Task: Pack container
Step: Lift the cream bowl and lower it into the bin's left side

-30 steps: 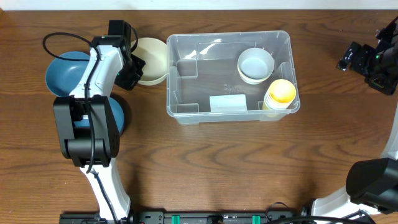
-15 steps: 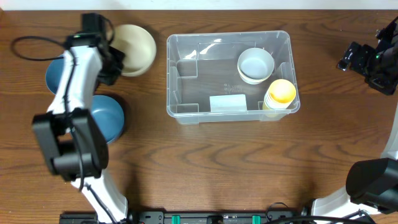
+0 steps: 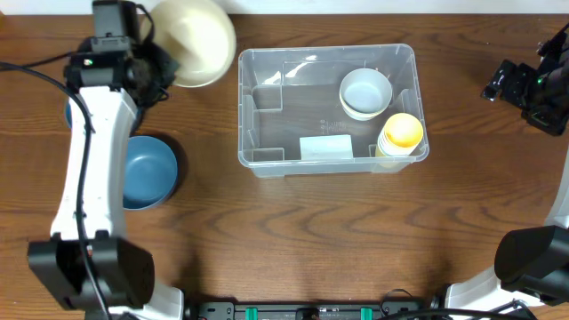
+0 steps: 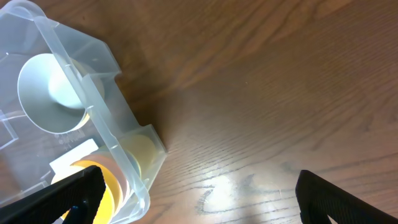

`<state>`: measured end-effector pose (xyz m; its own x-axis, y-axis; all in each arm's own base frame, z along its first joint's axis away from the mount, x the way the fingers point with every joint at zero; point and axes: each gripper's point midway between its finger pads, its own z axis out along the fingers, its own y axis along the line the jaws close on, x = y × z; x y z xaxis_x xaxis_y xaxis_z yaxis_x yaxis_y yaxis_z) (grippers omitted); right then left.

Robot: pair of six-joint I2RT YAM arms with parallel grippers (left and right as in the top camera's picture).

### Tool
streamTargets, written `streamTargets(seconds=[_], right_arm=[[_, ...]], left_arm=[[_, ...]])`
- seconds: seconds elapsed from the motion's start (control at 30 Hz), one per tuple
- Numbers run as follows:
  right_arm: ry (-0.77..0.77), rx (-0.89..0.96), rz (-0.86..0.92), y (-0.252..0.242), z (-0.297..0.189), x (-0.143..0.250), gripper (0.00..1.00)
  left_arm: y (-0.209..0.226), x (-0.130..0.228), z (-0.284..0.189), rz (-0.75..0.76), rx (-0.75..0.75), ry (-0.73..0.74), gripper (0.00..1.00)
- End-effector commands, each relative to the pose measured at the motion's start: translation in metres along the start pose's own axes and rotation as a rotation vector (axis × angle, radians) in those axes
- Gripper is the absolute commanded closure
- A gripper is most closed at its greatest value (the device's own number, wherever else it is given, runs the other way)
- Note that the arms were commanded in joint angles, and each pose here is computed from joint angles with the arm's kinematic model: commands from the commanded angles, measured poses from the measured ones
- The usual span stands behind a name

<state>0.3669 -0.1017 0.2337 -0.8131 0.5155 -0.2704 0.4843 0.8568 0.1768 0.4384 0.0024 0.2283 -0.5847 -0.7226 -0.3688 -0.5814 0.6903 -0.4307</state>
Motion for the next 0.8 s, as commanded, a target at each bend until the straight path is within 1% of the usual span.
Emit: streamTargets(seconds=[0.0, 0.2, 0.37, 0.57, 0.77], right_arm=[[-0.015, 0.003, 0.000, 0.001, -0.003, -0.004, 0.01], [-0.014, 0.002, 0.000, 0.001, -0.003, -0.004, 0.01], [-0.014, 0.002, 0.000, 0.001, -0.003, -0.004, 0.01], [-0.014, 0.002, 0.000, 0.001, -0.003, -0.003, 0.01], [-0.014, 0.002, 0.000, 0.001, -0.003, -0.004, 0.01]], left_arm=[[-0.038, 0.020, -0.026, 0.248, 0.101, -0.006, 0.94], [-0.075, 0.078, -0.032, 0.559, 0.166, 0.055, 0.94], [-0.089, 0.114, -0.033, 0.738, 0.193, 0.094, 0.94], [-0.090, 0.133, -0.022, 0.841, 0.171, 0.110, 0.94], [-0.086, 0.143, 0.019, 0.848, 0.121, 0.170, 0.94]])
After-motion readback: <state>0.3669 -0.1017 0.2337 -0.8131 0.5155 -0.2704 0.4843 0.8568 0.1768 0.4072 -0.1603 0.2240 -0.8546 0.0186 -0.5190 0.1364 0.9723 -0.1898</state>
